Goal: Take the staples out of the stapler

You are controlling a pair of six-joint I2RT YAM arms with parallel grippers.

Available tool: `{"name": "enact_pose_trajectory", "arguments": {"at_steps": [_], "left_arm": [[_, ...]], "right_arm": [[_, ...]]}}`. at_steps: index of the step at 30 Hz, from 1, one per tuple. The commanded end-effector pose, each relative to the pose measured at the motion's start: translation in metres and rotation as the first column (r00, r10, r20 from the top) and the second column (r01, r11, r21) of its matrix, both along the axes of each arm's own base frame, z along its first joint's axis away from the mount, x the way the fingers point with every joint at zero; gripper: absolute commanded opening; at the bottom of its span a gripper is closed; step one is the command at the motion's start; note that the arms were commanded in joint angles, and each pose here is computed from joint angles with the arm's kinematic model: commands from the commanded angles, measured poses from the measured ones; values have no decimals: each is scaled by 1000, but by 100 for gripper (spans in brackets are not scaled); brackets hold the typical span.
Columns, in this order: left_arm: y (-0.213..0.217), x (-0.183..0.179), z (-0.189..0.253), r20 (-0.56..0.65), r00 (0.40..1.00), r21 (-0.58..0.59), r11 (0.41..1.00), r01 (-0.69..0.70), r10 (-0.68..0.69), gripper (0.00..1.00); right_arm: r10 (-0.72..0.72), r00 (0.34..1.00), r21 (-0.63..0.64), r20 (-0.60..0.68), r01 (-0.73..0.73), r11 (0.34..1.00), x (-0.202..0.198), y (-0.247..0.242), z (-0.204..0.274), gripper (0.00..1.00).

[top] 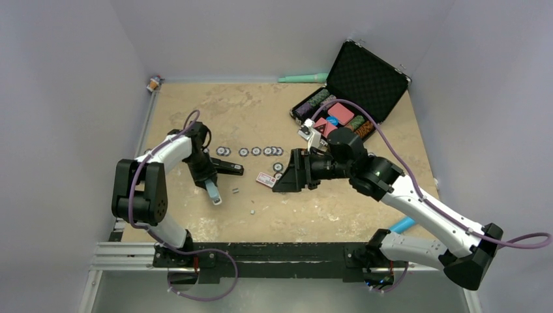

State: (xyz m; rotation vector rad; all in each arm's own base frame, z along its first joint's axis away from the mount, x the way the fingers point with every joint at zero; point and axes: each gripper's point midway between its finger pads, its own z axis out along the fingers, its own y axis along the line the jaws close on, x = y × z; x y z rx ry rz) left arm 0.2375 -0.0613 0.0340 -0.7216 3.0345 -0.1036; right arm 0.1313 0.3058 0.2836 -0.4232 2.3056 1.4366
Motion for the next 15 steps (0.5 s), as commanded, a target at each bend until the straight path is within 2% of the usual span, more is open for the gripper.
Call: {"name": "enact_pose_trajectory", "arguments": {"at_steps": [1, 10, 15], "left_arm": [[9, 29, 6, 105, 994, 30, 999, 29, -32, 0], [24, 33, -8, 145, 989, 97, 995, 14, -28, 0], [21, 37, -8, 166, 985, 82, 996, 31, -44, 0]], "right_arm": [[-16, 1000, 23, 7, 16, 1000, -2, -4, 6, 73], [-21, 1000, 28, -4, 21, 999, 3, 3, 9, 72], [-13, 1000, 29, -9, 13, 999, 7, 9, 8, 72]]}}
